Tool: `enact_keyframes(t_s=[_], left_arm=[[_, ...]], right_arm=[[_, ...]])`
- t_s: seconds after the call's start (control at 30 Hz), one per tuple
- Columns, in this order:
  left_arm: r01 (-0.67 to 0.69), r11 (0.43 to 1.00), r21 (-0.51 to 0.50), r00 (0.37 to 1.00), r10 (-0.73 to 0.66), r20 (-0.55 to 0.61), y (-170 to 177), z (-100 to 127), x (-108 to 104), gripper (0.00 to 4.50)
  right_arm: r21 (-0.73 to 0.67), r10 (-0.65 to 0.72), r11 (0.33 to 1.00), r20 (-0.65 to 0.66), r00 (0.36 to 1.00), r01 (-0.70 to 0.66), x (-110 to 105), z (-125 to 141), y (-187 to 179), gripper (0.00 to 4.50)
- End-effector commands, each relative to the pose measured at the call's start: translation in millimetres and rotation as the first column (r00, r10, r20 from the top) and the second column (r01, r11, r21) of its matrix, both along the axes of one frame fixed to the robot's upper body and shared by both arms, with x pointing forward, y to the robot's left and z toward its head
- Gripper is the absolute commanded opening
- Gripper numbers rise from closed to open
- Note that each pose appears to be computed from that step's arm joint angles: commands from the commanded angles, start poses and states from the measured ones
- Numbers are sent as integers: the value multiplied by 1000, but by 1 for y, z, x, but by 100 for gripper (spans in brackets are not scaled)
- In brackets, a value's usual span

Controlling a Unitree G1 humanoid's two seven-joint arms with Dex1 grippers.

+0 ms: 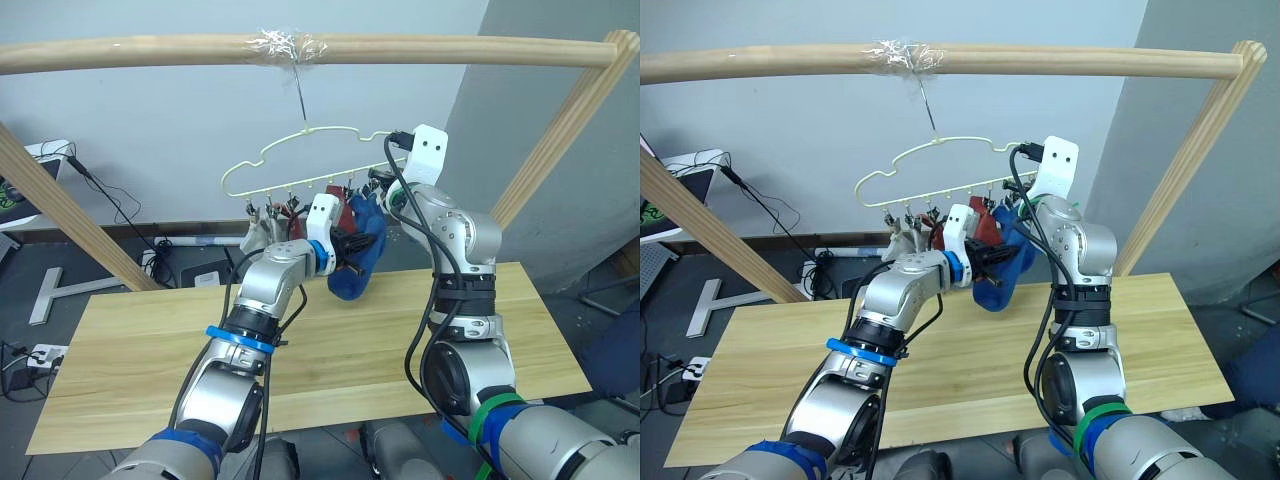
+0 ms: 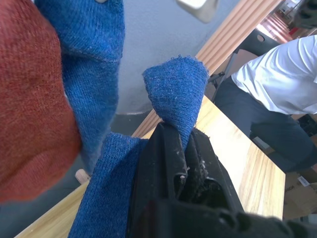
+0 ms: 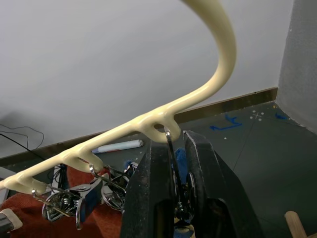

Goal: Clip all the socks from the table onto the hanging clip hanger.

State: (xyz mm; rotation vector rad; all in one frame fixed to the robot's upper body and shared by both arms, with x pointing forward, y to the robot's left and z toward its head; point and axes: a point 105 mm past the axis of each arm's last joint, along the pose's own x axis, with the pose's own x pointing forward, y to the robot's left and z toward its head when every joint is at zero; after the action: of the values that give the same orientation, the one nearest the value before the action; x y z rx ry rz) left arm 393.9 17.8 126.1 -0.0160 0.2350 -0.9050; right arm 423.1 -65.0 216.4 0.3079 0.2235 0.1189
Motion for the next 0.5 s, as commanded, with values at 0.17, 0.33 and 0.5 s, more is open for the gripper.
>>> enact_keyframes(t_s=[0.17,0.33,0.5], left_arm=[[4,999,-51,996,1,89,-7,30,8,2],[3,997,-71,995,4,100,-7,39,9,2],[6,997,-76,994,2,109,-8,42,8,2]], right_arm=[[13,11,1000,68,998,-12,-4,22,5,6],[11,13,1000,65,998,-14,-5,20,6,6],[9,13,1000,64,998,-14,-5,19,6,6]])
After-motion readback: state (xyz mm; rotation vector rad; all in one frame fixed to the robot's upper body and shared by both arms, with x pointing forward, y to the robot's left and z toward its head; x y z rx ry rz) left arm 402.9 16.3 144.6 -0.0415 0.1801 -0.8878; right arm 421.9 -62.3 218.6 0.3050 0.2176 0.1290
